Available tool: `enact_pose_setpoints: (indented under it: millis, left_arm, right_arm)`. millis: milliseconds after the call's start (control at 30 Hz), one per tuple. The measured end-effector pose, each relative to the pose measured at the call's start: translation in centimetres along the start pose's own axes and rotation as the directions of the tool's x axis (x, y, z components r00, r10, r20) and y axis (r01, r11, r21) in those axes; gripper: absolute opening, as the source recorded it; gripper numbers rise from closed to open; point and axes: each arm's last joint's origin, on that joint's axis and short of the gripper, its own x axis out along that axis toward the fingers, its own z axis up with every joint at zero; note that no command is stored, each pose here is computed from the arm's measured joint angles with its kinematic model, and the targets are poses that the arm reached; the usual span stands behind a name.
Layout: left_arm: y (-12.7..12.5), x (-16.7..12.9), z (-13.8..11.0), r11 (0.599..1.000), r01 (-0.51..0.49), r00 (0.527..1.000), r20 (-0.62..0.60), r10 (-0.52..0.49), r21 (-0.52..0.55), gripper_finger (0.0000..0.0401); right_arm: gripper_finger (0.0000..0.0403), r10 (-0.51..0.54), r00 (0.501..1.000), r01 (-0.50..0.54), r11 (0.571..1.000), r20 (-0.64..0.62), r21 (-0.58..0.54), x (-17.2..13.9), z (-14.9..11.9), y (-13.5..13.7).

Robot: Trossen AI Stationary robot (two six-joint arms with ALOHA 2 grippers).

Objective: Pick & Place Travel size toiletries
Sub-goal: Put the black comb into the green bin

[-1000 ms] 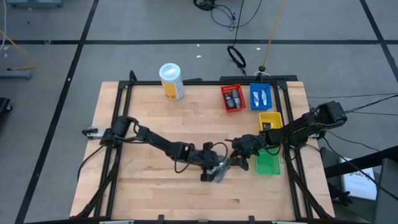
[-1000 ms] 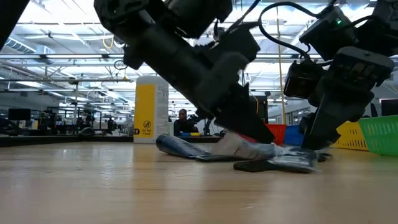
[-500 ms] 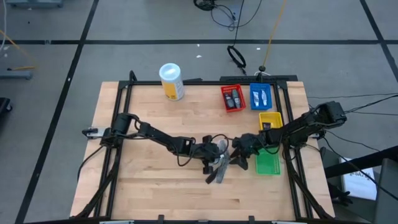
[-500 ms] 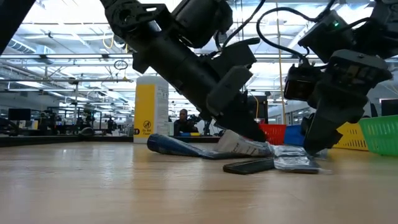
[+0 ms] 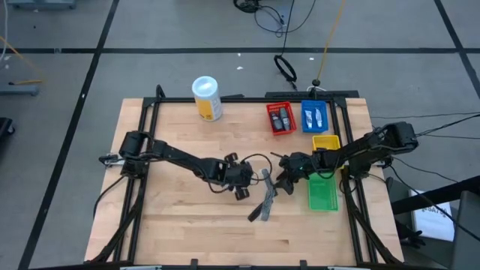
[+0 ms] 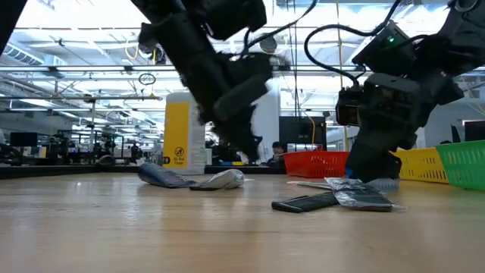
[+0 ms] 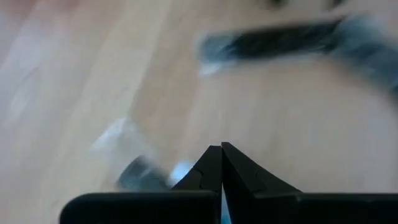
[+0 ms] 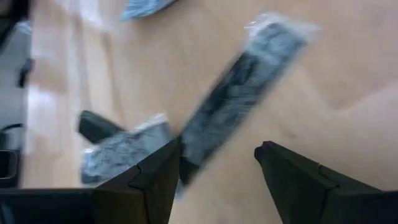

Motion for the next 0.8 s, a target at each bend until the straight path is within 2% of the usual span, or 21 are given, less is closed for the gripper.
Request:
enact_pose_setpoints:
  millis: [67,167,333,800]
  left_arm:
    - [-0.2,0.4,0.6,0.998,0.064,0.997,0.053,-0.064,0.003,0.0005]
    - [-0.3,1.4,0.9,0.994,0.105,0.989,0.101,-0.106,0.009,0.0002]
    - [0.0,3.9,0.4,0.989,0.151,0.983,0.106,-0.150,-0.001,0.0002]
    - [0.5,8.8,-0.9,0.958,0.282,0.949,0.161,-0.271,-0.046,0.0002]
  right_arm:
    - [0.0213,-0.010,1.000,0.010,1.000,0.011,0.005,-0.3,0.3,-0.2]
    - [0.0211,-0.030,0.999,0.029,0.999,0.030,0.019,-0.6,0.6,-0.5]
    - [0.0218,-0.105,0.994,0.102,0.993,0.044,0.053,-0.5,0.5,-1.0]
    - [0.0218,-0.067,0.998,0.064,0.988,0.021,0.140,1.0,0.1,-1.2]
